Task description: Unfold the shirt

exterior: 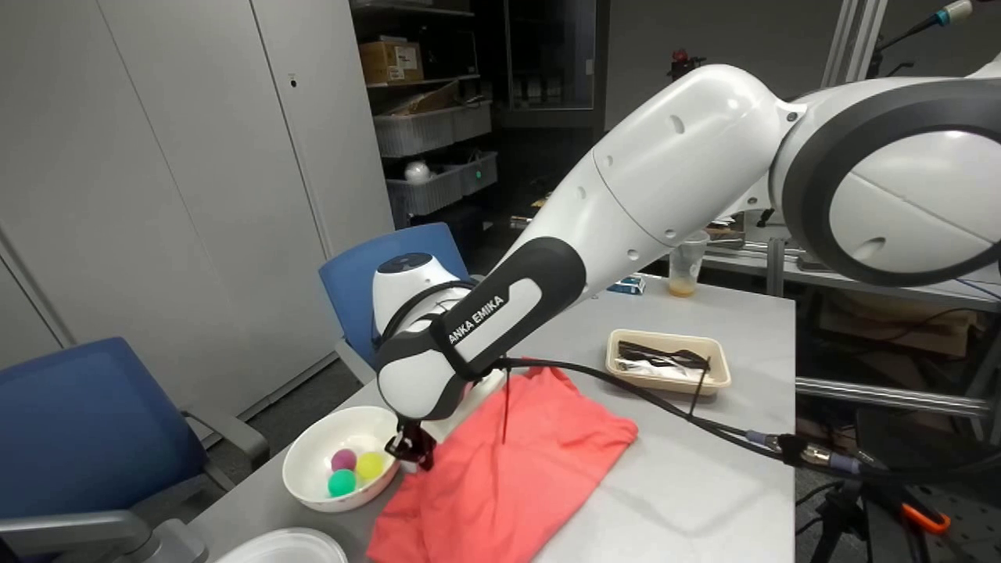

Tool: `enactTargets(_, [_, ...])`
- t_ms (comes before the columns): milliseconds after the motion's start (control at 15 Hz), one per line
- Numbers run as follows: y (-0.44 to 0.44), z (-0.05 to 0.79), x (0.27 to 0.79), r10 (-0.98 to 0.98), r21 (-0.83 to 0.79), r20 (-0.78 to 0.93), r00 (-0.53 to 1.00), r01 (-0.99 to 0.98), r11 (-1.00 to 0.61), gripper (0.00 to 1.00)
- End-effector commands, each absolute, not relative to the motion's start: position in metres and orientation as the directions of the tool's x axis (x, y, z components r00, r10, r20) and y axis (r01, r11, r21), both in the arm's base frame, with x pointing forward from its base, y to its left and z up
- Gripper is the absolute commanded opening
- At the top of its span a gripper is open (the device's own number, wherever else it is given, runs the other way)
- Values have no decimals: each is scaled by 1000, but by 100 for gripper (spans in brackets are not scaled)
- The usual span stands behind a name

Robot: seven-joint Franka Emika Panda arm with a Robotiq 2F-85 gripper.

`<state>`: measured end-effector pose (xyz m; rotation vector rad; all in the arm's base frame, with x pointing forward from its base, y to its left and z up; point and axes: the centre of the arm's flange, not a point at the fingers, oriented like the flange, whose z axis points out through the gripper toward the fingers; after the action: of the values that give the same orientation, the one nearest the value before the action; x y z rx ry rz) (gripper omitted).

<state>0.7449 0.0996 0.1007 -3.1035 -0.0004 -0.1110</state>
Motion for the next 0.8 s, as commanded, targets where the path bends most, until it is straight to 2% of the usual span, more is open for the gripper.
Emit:
enactTargets(0, [101,107,751,-7,-49,70,998,-4,-999,0])
enactTargets(533, [108,124,726,3,-33,54,999,5,-999,0])
enactTargets(600, [109,121,728,7,-31,50,999,8,-999,26])
enactTargets(733, [111,113,733,7,-35,47,999,9,-999,34])
